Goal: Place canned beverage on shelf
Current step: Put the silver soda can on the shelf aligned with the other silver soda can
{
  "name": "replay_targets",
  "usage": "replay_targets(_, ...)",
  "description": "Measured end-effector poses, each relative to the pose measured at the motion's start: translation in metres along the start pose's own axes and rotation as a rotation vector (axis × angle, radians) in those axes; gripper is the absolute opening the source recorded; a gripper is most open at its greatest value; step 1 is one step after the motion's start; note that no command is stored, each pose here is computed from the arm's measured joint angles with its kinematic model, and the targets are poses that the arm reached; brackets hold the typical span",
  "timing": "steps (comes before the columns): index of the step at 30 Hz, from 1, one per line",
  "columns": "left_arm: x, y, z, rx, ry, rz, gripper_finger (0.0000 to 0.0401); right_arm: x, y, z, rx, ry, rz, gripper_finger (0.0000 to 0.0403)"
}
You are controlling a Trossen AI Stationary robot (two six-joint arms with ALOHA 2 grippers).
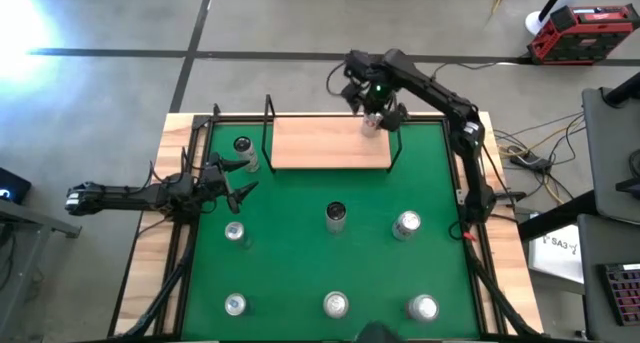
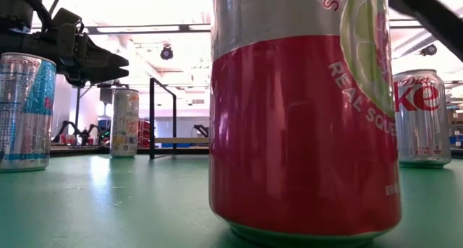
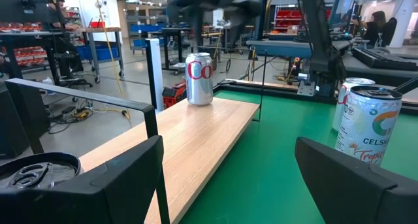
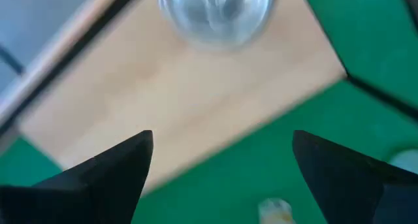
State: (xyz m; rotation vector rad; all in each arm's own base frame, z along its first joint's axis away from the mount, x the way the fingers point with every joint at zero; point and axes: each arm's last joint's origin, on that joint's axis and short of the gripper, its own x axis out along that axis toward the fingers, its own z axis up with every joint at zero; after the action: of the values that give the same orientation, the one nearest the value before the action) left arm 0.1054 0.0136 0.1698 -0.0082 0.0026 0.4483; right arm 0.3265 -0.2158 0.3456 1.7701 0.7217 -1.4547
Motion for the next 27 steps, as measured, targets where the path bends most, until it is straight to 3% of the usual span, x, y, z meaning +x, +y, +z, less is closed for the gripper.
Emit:
replay_targets(6,0.000,0.000,0.000,0.000,0.000,0.000,0.0332,-0.007,-0.044,-0.076,-0.053,-0.123,-0.022,0.0358)
replay_targets(9,0.000,0.000,0.000,0.000,0.000,0.000,0.0332,-0.009,-0.074,-0.101,-0.053,-0.131,-0.045,0.0358)
replay_targets(19,0.000,0.000,0.000,0.000,0.000,0.000,0.0332,0.007,-0.180,-0.147,0.065,-0.161,-0.178,0.0357)
replay_targets(27,0.000,0.000,0.000,0.000,0.000,0.000,0.0332,0.019,-0.226,-0.180,0.152,-0.166,-0.211,0.0357)
